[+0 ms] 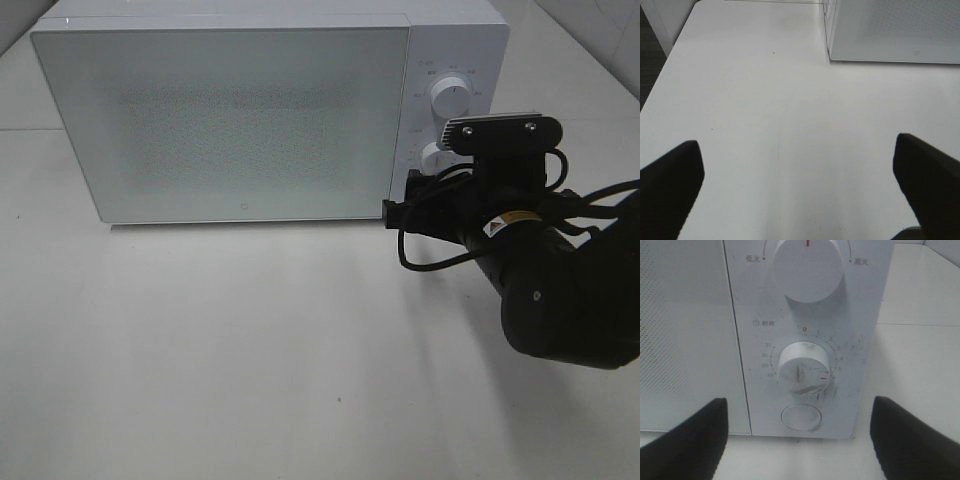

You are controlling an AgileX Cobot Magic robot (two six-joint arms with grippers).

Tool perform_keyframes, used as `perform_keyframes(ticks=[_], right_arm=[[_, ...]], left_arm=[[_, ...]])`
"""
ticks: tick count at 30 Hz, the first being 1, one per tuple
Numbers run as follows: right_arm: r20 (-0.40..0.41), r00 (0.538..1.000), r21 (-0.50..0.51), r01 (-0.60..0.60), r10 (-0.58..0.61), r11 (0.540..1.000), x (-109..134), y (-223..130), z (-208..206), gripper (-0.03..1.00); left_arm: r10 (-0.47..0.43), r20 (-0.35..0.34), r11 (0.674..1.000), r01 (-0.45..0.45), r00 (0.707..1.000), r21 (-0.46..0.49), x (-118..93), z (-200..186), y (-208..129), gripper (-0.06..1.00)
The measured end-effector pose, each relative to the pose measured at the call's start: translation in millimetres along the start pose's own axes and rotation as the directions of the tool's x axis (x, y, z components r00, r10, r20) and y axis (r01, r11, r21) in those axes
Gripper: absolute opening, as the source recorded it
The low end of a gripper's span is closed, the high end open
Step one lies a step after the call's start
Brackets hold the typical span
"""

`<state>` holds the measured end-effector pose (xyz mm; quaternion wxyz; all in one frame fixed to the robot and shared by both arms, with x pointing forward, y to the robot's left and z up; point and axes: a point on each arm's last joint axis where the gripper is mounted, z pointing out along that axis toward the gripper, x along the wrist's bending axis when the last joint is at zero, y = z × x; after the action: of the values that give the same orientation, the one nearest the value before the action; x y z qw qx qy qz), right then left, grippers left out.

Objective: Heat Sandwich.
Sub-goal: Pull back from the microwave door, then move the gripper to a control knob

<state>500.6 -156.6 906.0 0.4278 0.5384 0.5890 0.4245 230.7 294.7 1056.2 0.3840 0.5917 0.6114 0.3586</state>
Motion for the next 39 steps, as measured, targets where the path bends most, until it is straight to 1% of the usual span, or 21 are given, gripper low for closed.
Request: perform_keyframes(ticks=[5,18,23,31,35,36,37,38,39], right_arm=[[0.002,1.0,0.011,-0.001,0.001,1.0,0,0,18,0.76],[0.025,1.0,0.005,-0.016,0.015,1.0,1,1,49,0.76],[0.017,1.0,-0.008,-0.003,0.004,1.0,5,4,56,0.76],[0.017,1.0,-0.008,0.014,-0.014,1.0,6,4,57,0.75],[0.018,1.0,-0.008,0.017,-0.017,1.0,6,4,57,0.7],[0.018,1.0,-0.008,0.021,-0.021,1.0,6,4,57,0.62],[0.018,1.0,-0.009,0.022,-0.022,1.0,6,4,57,0.57],[0.018,1.0,-0.009,0.022,-0.022,1.0,6,4,57,0.57],[0.025,1.0,-0.008,0.017,-0.017,1.0,5,4,57,0.51]], left_arm=[[0.0,0.0,1.0,0.0,1.0,0.0,0,0,0,0.97],[0.0,0.0,1.0,0.0,1.0,0.0,0,0,0,0.97],[0.0,0.0,1.0,0.0,1.0,0.0,0,0,0,0.97],[0.0,0.0,1.0,0.0,1.0,0.0,0,0,0,0.97],[0.0,0.0,1.0,0.0,1.0,0.0,0,0,0,0.97],[0.0,0.0,1.0,0.0,1.0,0.0,0,0,0,0.97],[0.0,0.0,1.0,0.0,1.0,0.0,0,0,0,0.97],[0.0,0.0,1.0,0.0,1.0,0.0,0,0,0,0.97],[0.0,0.0,1.0,0.0,1.0,0.0,0,0,0,0.97]])
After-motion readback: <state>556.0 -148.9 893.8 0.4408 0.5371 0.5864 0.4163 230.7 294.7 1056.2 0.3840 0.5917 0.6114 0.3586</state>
